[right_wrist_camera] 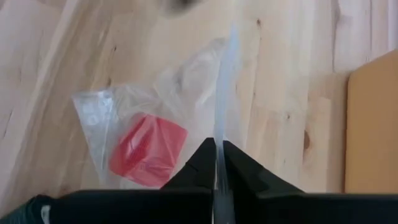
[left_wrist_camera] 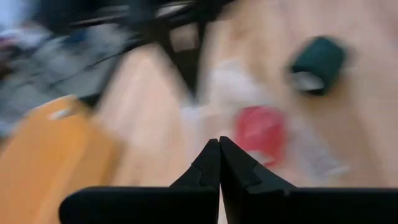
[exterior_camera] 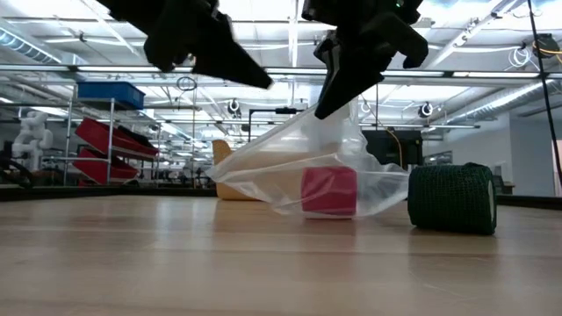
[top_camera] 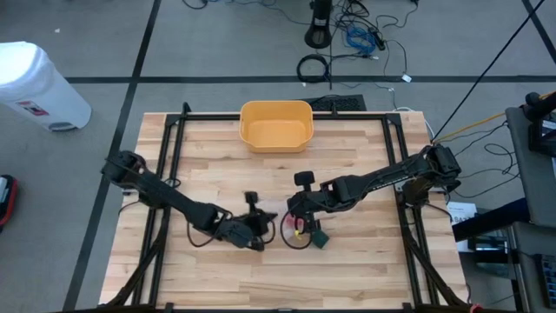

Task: Roll bandage
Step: Open the transparent zip bag containing the rolled red bandage

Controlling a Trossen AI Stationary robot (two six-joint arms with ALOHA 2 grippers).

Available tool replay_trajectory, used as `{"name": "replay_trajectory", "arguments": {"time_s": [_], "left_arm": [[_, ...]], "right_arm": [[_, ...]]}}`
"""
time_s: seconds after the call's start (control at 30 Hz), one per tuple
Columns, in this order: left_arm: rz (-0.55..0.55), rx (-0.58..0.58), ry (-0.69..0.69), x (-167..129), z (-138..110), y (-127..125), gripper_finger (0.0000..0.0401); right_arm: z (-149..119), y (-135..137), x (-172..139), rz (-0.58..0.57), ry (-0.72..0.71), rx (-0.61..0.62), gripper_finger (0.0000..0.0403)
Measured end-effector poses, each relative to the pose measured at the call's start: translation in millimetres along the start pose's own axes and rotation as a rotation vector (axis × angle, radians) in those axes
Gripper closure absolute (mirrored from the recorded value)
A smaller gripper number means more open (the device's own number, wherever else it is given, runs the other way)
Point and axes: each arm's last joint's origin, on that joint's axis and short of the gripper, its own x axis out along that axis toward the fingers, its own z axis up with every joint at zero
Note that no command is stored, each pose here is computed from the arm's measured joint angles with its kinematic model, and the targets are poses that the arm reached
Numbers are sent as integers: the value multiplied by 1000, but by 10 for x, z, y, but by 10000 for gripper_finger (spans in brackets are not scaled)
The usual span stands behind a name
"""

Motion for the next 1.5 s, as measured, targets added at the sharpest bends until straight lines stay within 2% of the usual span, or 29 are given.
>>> {"name": "replay_trajectory", "arguments": {"time_s": [0.1, 0.17, 0.33, 0.4, 0.63, 0.8, 0.9, 1.3, 1.4, 1.5], "left_arm": [[129, -21, 48, -167, 7, 134, 401], [136, -79, 48, -202, 31, 235, 401], [-107, -161, 55, -76, 25, 370, 392], [-153, -163, 81, 16, -24, 373, 377], [-176, -103, 111, 195, -131, 271, 310], [-121, -93, 122, 221, -153, 274, 283], [-92, -93, 126, 231, -158, 295, 281], [-105, -87, 165, 390, -266, 266, 282], [-89, -100, 162, 420, -270, 296, 302], [-80, -106, 167, 443, -280, 331, 351]], "right_arm": [[-3, 12, -5, -14, 5, -38, 392], [0, 37, -13, -12, 3, -76, 397], [22, 110, -36, -3, -18, -145, 392], [25, 123, -40, -1, -21, -145, 383], [26, 149, -49, 3, -23, -146, 376], [25, 151, -50, 6, -22, -149, 380], [25, 152, -50, 6, -22, -151, 380], [31, 151, -50, 6, -28, -156, 380], [31, 159, -52, 7, -28, -169, 380], [38, 184, -60, 8, -37, -208, 380]]}}
